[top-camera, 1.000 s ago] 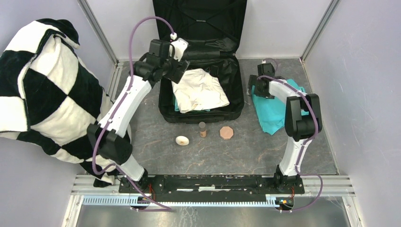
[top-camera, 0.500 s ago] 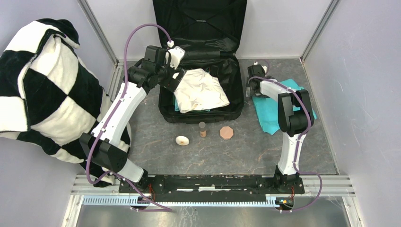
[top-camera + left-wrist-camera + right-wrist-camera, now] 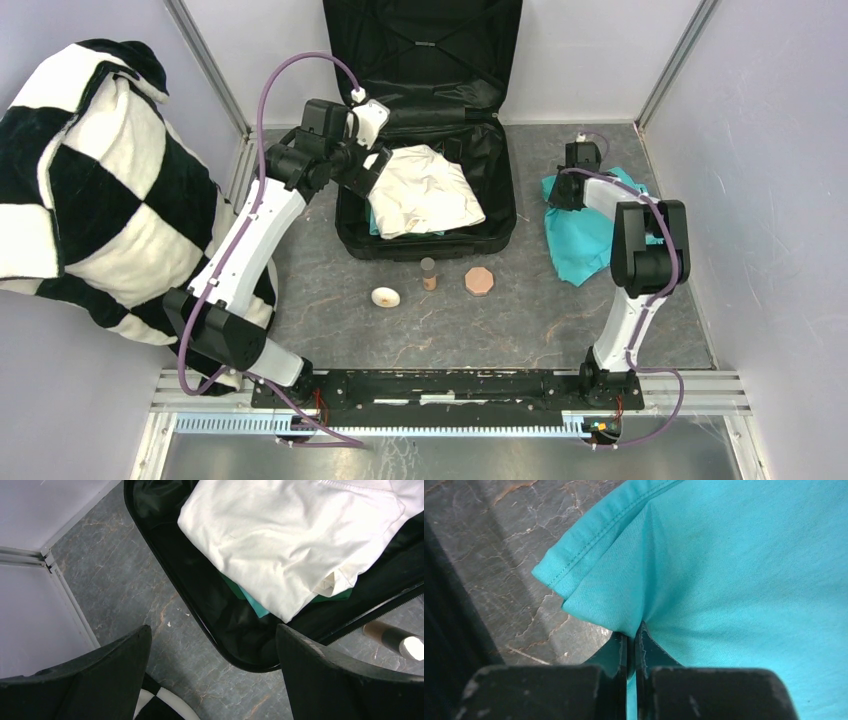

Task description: Pack the luggage

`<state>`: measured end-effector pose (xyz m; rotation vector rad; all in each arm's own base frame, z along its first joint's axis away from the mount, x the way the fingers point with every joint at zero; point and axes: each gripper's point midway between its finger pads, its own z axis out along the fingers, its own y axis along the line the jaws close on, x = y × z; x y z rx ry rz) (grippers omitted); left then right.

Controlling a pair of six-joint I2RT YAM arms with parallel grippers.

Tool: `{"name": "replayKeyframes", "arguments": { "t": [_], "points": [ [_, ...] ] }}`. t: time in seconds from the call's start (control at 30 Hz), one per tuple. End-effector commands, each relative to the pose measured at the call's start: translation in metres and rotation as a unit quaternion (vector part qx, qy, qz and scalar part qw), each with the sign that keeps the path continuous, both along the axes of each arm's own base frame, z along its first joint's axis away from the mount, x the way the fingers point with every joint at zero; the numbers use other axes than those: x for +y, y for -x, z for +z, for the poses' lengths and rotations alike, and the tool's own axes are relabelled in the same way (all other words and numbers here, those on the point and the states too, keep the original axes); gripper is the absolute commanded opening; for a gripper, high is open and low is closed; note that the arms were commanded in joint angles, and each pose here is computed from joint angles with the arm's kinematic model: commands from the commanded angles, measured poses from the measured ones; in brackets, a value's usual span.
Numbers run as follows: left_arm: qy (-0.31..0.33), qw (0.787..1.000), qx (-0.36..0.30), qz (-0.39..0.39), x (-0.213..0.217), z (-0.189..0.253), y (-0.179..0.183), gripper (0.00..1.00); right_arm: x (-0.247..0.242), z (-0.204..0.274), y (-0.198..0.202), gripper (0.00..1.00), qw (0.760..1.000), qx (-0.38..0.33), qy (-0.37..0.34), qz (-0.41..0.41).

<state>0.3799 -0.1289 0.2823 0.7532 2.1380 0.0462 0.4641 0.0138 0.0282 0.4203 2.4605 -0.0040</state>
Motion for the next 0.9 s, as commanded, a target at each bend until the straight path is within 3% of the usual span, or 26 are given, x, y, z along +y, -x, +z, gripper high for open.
{"name": "replayKeyframes", "arguments": {
  "t": [0.0, 0.2, 0.37, 0.63, 0.77, 0.87],
  "points": [
    [0.015, 1.000, -0.016, -0.006, 0.002, 0.014, 0.011, 1.00, 0.024, 0.026, 0.004, 0.00, 0.993, -0.029, -0.106, 0.030],
    [0.021, 1.000, 0.008, -0.012, 0.000, -0.005, 0.021, 1.00, 0.063, 0.123, -0.006, 0.00, 0.962, -0.152, -0.207, 0.091],
    [0.022, 0.999, 0.035, -0.015, -0.002, -0.030, 0.029, 1.00, 0.091, 0.186, 0.005, 0.00, 0.940, -0.210, -0.238, 0.126],
    [0.054, 0.993, 0.093, -0.046, -0.018, -0.068, 0.045, 1.00, 0.170, 0.261, 0.020, 0.00, 0.900, -0.263, -0.278, 0.207],
    [0.084, 0.988, 0.095, -0.083, -0.030, -0.063, 0.055, 1.00, 0.223, 0.285, 0.014, 0.00, 0.866, -0.257, -0.345, 0.255],
    [0.115, 0.985, 0.080, -0.103, -0.040, -0.051, 0.061, 1.00, 0.258, 0.292, 0.008, 0.00, 0.853, -0.246, -0.375, 0.267]
  ]
}}
